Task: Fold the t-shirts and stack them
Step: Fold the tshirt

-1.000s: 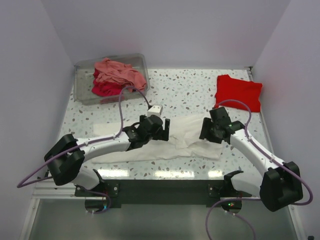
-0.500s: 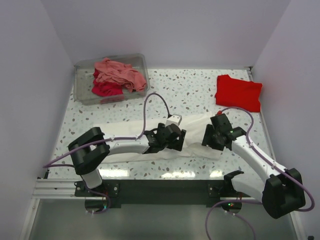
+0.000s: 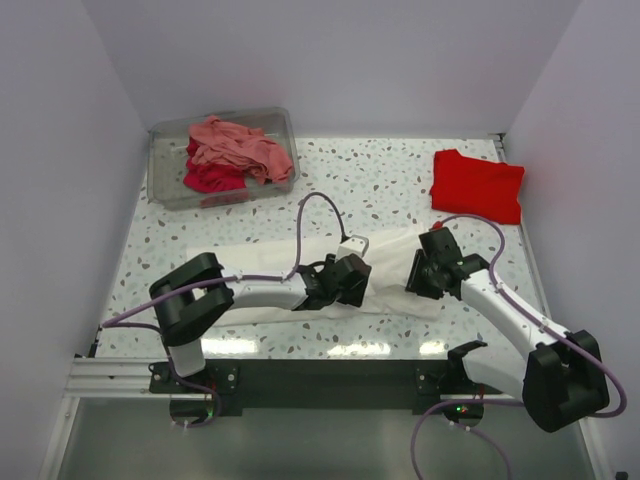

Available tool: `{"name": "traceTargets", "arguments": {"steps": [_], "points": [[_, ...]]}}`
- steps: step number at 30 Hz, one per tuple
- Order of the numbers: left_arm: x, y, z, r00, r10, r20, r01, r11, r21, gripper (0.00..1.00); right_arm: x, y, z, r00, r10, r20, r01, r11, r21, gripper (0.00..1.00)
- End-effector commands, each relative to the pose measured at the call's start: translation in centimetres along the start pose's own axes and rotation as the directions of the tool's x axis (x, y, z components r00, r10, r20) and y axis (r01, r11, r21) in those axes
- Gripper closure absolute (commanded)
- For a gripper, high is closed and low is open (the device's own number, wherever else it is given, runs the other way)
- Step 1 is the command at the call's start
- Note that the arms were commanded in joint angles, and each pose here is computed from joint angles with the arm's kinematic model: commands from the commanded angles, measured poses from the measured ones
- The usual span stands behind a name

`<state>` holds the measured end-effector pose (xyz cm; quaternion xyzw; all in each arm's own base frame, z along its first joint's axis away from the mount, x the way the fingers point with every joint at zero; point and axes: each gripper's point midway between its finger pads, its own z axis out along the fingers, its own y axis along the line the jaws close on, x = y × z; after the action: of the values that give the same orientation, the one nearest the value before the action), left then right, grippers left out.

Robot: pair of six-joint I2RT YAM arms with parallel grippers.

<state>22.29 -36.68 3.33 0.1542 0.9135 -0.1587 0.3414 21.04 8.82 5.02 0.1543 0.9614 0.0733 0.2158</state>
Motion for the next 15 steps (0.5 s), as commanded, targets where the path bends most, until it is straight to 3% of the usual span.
{"name": "traceTargets", "arguments": {"steps": [1, 6, 15], "points": [[-1.7, -2.7, -0.3, 0.998, -0.038, 0.048, 0.035, 0.998, 0.056, 0.36, -0.1, 0.6, 0.2, 1.000, 0.010, 0.006, -0.010, 1.000, -0.023, 0.63], [-1.3, -3.8, -0.1, 0.999, -0.027, 0.043, 0.024, 0.998, 0.063, 0.39, 0.0, 0.6, 0.3, 1.000, 0.009, 0.004, -0.009, 1.000, -0.027, 0.65], [-0.5, -3.2, 0.5, 1.000, -0.023, 0.020, 0.022, 1.000, 0.016, 0.53, 0.0, 0.6, 0.2, 1.000, 0.003, 0.005, -0.003, 0.999, -0.032, 0.66]]}}
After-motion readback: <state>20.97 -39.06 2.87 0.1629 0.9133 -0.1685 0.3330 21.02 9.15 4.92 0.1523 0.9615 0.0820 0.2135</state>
